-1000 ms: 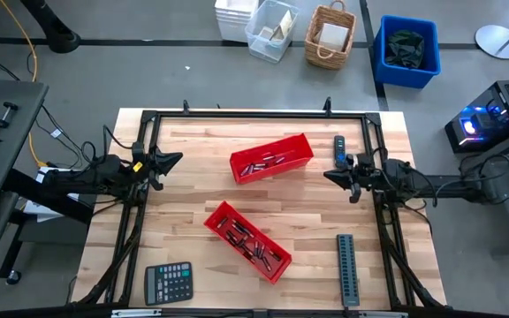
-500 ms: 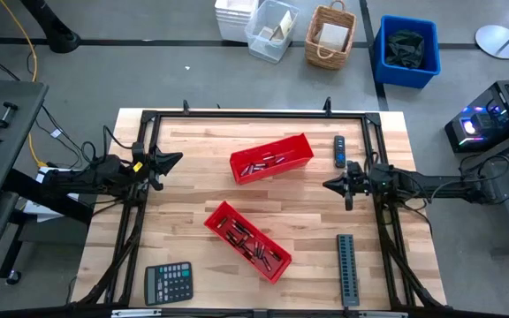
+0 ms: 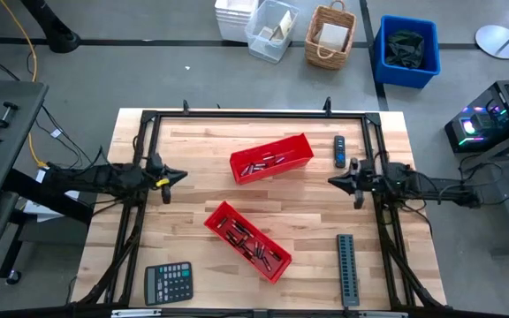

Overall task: Sort batteries
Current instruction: Return to Home Position

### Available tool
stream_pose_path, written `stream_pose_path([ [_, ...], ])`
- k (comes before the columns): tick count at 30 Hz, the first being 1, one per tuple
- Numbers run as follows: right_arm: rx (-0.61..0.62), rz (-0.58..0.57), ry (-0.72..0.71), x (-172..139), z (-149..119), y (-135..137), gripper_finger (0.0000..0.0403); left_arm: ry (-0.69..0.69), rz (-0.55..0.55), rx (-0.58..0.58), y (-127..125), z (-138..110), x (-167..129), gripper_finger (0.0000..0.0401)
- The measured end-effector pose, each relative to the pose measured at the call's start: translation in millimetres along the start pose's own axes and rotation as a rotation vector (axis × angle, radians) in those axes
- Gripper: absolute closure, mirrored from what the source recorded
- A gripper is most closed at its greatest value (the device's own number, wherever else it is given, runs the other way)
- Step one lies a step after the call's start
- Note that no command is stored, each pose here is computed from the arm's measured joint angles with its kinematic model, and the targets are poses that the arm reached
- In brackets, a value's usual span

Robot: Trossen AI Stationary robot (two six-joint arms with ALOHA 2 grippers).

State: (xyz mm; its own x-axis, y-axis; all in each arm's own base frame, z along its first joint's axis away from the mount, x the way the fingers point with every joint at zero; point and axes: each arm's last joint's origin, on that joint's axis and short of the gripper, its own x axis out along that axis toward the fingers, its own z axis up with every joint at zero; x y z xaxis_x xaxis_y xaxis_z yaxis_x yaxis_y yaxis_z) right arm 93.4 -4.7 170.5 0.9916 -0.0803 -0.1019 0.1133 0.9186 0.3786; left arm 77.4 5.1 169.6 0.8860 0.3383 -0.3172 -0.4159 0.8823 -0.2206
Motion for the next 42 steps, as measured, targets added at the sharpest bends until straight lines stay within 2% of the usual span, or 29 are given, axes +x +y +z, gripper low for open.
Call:
stream_pose_path([
  [3, 0.004, 0.028, -0.079, -1.5, 7.8, 3.1, 0.0402, -0.017, -0.017, 0.019, -1.6, 1.4, -0.1, 0.0398],
  [7, 0.004, 0.064, -0.165, 2.8, 3.2, 1.8, 0.0402, -0.012, -0.028, 0.027, -1.8, 0.6, 0.4, 0.0398],
  [20, 0.002, 0.049, -0.108, 4.9, -2.3, 0.2, 0.0402, -0.041, -0.038, 0.014, -3.1, 2.6, 1.5, 0.0398],
  [42, 0.002, 0.050, -0.107, 5.0, -2.4, 0.2, 0.0402, -0.041, -0.038, 0.014, -3.1, 2.5, 1.5, 0.0398],
])
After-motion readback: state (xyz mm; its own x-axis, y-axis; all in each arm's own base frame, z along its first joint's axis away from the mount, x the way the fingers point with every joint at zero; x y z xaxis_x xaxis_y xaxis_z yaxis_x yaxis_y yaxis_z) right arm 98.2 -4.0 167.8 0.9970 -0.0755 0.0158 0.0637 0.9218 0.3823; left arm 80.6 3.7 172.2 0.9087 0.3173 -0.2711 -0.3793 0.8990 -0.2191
